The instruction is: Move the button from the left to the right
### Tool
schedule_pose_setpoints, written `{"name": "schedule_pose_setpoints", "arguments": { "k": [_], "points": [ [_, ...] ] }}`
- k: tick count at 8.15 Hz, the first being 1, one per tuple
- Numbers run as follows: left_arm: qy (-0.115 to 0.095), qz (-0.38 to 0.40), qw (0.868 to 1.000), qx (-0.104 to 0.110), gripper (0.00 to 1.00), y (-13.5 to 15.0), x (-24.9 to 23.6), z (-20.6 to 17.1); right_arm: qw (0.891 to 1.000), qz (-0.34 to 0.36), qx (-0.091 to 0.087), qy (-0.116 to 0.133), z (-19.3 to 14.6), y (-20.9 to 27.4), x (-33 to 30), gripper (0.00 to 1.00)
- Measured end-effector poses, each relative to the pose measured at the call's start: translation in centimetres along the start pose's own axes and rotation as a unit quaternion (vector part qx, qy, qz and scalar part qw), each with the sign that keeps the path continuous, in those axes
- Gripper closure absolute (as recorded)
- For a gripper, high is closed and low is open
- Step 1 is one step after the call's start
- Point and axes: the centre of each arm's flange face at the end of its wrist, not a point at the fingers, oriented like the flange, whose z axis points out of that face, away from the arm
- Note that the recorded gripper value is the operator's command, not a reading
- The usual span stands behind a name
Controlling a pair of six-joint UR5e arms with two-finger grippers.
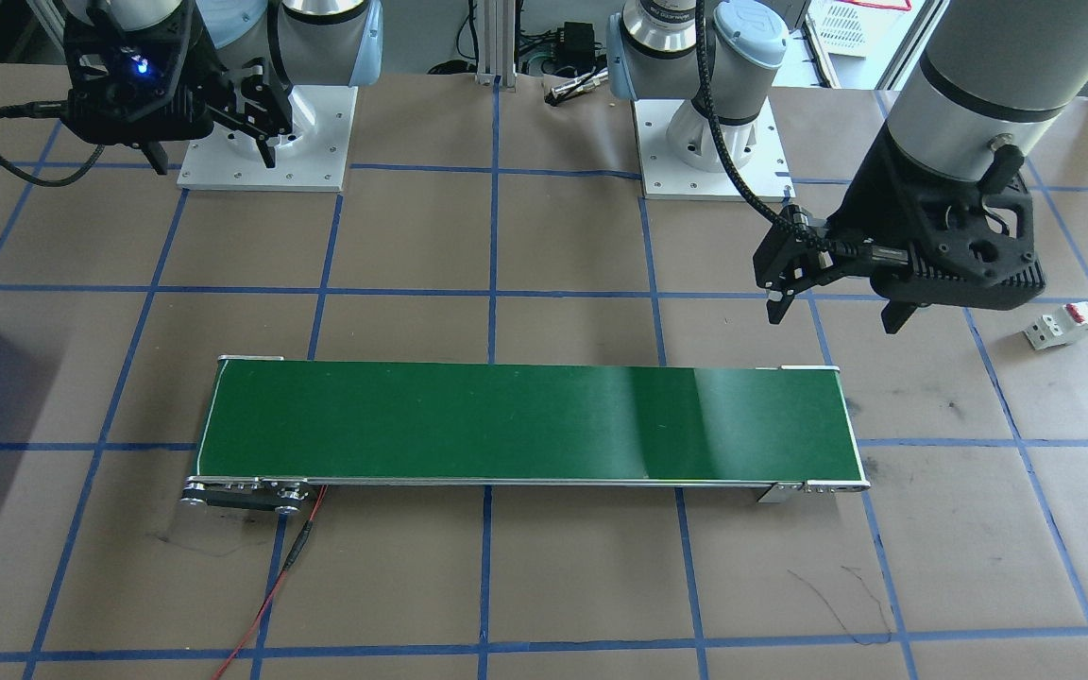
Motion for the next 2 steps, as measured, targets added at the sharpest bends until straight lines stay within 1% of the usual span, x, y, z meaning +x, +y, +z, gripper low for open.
{"name": "schedule_pose_setpoints", "arguments": {
  "k": [2],
  "points": [
    [-0.001,0.000,1.000,0.000,0.00,0.00,-0.01,0.00,1.000,0.002,0.003,0.003,-0.04,-0.11,0.04,0.00]
  ]
}}
